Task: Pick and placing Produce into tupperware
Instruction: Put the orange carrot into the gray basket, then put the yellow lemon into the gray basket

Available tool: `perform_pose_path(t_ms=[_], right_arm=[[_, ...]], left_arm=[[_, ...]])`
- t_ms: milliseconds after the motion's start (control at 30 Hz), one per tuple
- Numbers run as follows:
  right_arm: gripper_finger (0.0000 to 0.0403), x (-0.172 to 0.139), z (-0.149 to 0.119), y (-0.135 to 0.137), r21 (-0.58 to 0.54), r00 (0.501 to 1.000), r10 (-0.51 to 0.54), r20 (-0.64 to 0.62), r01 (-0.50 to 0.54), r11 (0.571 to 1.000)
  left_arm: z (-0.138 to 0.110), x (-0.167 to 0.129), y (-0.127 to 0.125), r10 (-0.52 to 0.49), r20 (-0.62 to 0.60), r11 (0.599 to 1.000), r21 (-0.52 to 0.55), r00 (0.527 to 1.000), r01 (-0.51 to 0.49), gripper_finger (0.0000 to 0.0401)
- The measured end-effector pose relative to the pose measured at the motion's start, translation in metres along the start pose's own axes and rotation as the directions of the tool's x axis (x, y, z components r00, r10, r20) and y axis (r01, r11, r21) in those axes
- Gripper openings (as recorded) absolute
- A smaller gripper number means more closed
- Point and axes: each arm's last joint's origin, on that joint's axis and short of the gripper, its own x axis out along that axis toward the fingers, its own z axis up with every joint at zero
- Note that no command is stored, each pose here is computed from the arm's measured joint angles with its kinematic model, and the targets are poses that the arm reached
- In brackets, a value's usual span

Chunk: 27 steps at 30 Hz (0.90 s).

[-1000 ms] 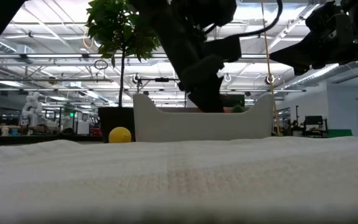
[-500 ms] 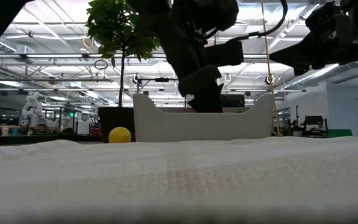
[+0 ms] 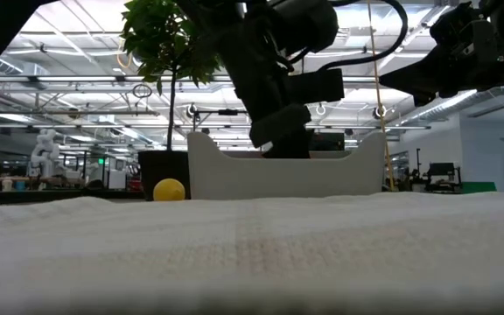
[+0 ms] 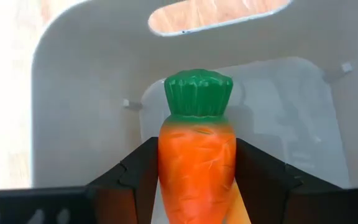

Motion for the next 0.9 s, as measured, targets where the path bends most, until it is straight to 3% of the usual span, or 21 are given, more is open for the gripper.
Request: perform_pose_path(t_ms=[467,633,900], right_arm=[[0.0,0.0,0.0,0.0,0.0,1.0,0.0,0.0,0.0,1.0],[0.0,0.0,0.0,0.0,0.0,1.0,0.0,0.0,0.0,1.0],[0.0,0.0,0.0,0.0,0.0,1.0,0.0,0.0,0.0,1.0]], left_arm=[[-0.002,0.0,-0.001,-0.038,-0.013,0.999,0.011,0.999,0.038,0.0267],[0.002,-0.011,0.0,0.0,-0.074,0.999,0.04,0.997,0.003,0.0269],[0.023,-0.059,0.004,0.051,-0.14,0.996,0.08,0.989,-0.04,0.0243]])
